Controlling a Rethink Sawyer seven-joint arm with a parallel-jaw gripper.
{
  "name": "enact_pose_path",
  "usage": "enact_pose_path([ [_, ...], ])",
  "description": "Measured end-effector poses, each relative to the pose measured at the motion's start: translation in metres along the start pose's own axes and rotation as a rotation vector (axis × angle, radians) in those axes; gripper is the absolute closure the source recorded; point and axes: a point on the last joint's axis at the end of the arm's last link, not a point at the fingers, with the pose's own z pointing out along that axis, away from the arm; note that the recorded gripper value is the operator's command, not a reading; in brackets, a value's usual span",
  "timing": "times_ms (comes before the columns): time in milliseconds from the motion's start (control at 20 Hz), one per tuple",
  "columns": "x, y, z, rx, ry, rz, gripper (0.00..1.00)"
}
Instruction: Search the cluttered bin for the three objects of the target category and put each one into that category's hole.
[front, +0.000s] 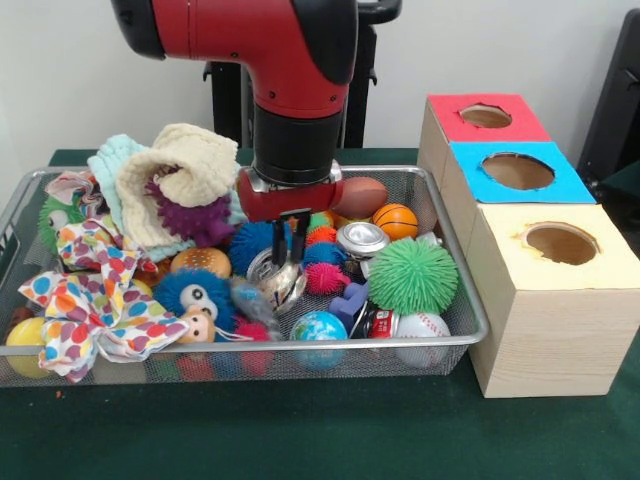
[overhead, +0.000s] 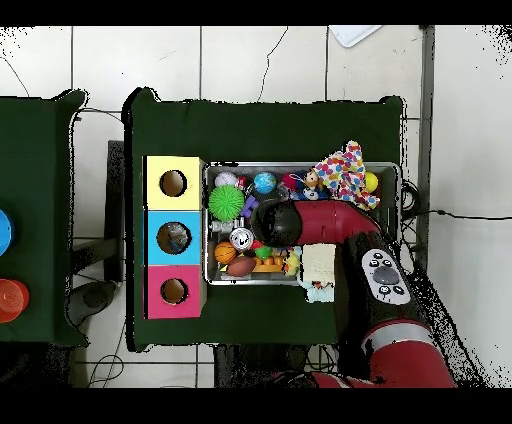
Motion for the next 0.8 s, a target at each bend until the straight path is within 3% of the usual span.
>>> enact_pose_path([
  [500,0.011,-0.021,0.000,0.001,0.002,0.038,1.00],
  [800,0.014,-0.030,-0.024,0.012,0.005,0.052,1.00],
])
